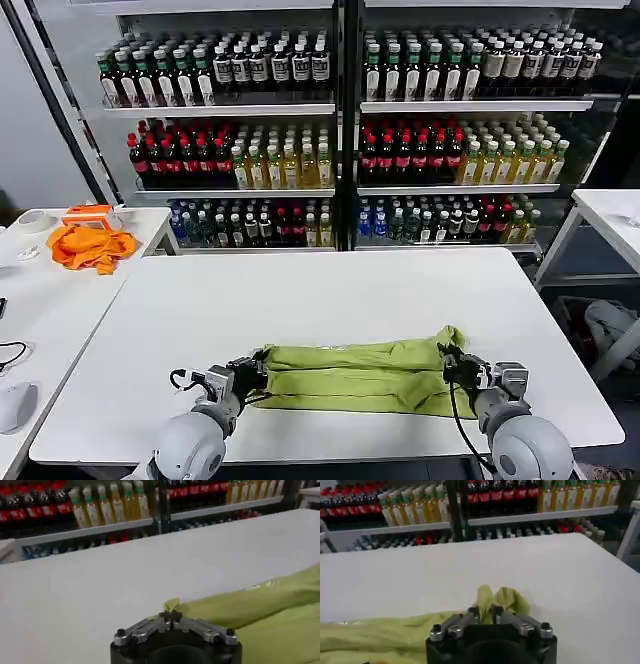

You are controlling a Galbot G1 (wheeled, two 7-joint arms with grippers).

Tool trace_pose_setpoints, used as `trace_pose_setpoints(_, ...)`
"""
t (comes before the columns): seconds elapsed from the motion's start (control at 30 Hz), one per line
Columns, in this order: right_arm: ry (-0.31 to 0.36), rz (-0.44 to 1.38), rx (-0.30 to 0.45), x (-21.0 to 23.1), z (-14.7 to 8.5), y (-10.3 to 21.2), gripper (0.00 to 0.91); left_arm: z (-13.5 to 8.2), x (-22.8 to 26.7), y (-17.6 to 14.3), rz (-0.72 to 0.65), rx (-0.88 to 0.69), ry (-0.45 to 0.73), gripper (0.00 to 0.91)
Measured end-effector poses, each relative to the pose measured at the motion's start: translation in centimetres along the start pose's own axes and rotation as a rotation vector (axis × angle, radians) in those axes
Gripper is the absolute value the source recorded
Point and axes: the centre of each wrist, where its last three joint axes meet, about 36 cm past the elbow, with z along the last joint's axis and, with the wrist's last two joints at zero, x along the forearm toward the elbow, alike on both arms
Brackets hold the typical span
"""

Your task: Fold and organize the clothes.

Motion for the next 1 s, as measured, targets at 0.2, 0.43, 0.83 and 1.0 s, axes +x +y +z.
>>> trace_pose_setpoints(0.2, -0.012, -0.001, 0.001, 1.0, 0.3, 0.4, 0.907, 0.0, 0.4, -0.4, -0.035, 0.007, -0.023, 0.907)
trace_pose_setpoints(0.43, -0.019, 0.008, -0.004, 2.1, 0.9, 0.7, 0.907, 0.2, 2.0, -1.8, -0.073, 0.046, -0.067, 0.907)
trace_pose_setpoints(0.83, -0.022, 0.028, 0.022, 3.3, 1.6, 0.6, 0.907, 1.8, 3.4, -5.2, -0.108, 0.142, -0.065, 0.907)
trace_pose_setpoints(1.0, -0.016, 0.029, 0.029, 3.5, 1.9, 0.7, 0.907, 2.5, 2.7, -6.0, -0.128, 0.169, -0.048, 0.907)
